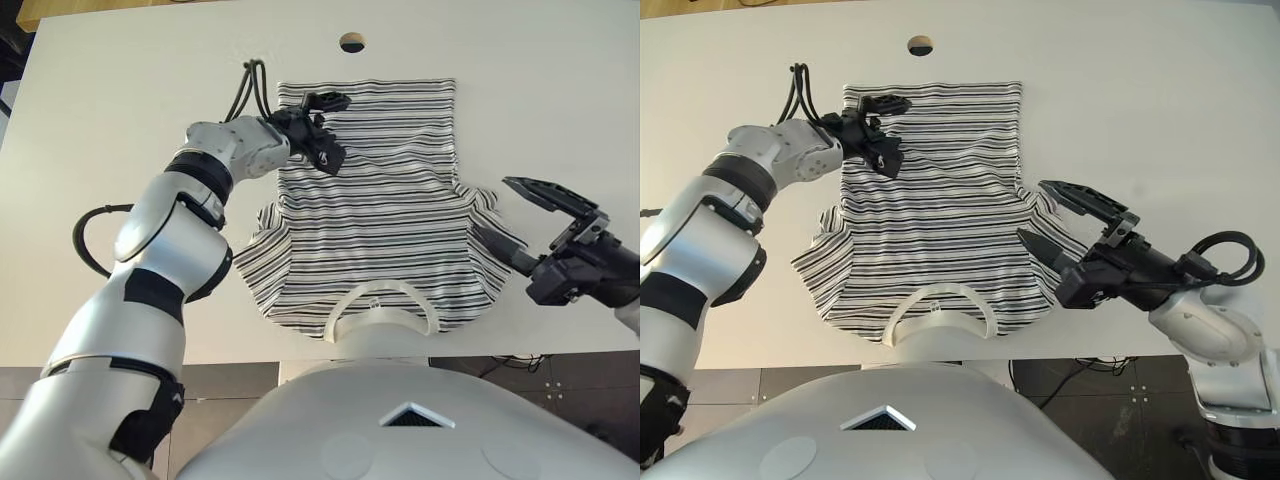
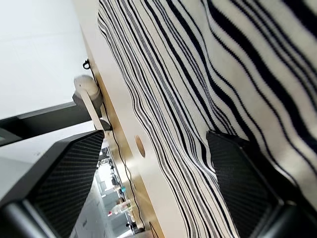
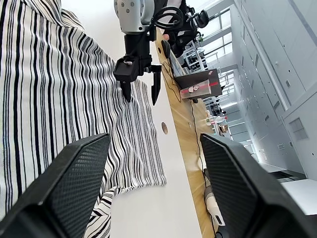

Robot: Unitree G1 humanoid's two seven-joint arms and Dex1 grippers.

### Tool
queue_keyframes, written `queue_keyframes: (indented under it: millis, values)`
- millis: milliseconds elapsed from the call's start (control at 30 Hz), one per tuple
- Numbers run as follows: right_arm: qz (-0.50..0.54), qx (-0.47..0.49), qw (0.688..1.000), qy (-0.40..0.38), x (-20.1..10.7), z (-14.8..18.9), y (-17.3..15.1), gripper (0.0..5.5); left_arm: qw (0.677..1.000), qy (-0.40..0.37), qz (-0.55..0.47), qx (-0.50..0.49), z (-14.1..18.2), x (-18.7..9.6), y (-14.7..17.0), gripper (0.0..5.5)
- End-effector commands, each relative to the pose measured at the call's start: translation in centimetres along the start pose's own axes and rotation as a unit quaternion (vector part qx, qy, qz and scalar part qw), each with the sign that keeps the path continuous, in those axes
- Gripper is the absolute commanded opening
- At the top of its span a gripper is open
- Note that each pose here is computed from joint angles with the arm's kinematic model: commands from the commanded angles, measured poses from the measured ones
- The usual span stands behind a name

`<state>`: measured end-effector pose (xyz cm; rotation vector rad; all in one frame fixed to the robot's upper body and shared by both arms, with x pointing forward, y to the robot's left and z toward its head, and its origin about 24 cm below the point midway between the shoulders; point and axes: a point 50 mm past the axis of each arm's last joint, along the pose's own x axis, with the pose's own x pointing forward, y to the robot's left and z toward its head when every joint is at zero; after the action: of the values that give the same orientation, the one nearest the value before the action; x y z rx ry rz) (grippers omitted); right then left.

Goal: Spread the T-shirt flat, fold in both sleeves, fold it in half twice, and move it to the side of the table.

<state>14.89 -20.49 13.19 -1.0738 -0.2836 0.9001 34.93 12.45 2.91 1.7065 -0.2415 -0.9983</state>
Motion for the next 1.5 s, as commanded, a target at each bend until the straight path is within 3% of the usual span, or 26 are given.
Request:
queue_keyframes:
  millis: [33,167,300,367,433,533,633,733,833,933,1000,1167,1233,1500]
  values:
    - [0.004,0.004,1.0,0.0,0.3,-0.2,0.0,3.35,0.999,0.033,-0.009,-0.015,-1.0,-0.8,-1.7,3.87]
    - [-0.002,0.003,1.0,-0.005,0.4,-0.2,-0.3,3.35,0.998,0.037,0.05,-0.026,-1.3,-1.0,-0.5,3.87]
    - [-0.012,0.006,1.0,-0.015,0.7,0.0,-0.4,3.35,0.962,0.021,0.262,-0.068,-1.7,-1.7,4.5,3.87]
    - [-0.03,0.011,0.999,-0.017,1.0,0.0,-0.5,3.35,0.93,0.037,0.359,-0.073,-3.2,-3.8,6.5,3.87]
    - [-0.055,0.017,0.998,-0.013,1.2,-0.1,-0.2,3.35,0.912,0.07,0.398,-0.066,-4.9,-6.9,5.9,3.87]
    - [-0.09,0.018,0.996,0.011,1.3,-1.0,0.3,3.35,0.937,0.104,0.327,-0.074,-4.9,-11.6,0.1,3.87]
    - [-0.112,0.002,0.993,0.033,1.6,-2.2,-0.2,3.35,0.965,0.088,0.213,-0.121,-1.3,-16.9,-6.1,3.87]
    - [-0.124,-0.011,0.992,0.029,2.4,-2.9,-1.3,3.35,0.959,0.043,0.202,-0.192,1.8,-21.0,-7.1,3.87]
    - [-0.13,-0.016,0.991,0.024,3.2,-3.4,-1.9,3.35,0.95,0.111,0.212,-0.203,0.3,-23.9,-7.1,3.87]
    - [-0.122,-0.017,0.992,0.019,3.8,-3.8,-2.0,3.35,0.956,0.172,0.124,-0.204,-1.0,-26.4,-9.5,3.87]
    - [-0.118,-0.018,0.993,0.017,4.0,-4.0,-2.1,3.35,0.959,0.149,0.08,-0.228,0.2,-27.1,-10.5,3.87]
    - [-0.104,-0.024,0.994,0.009,4.7,-4.0,-2.6,3.35,0.953,0.001,-0.043,-0.301,7.3,-26.3,-12.6,3.87]
    - [-0.102,-0.026,0.994,0.007,4.8,-4.0,-2.8,3.35,0.951,-0.002,-0.066,-0.302,8.3,-25.9,-13.1,3.87]
    - [-0.098,-0.028,0.995,0.016,4.0,-4.2,-3.1,3.35,0.96,0.051,-0.114,-0.25,7.3,-24.7,-14.2,3.87]
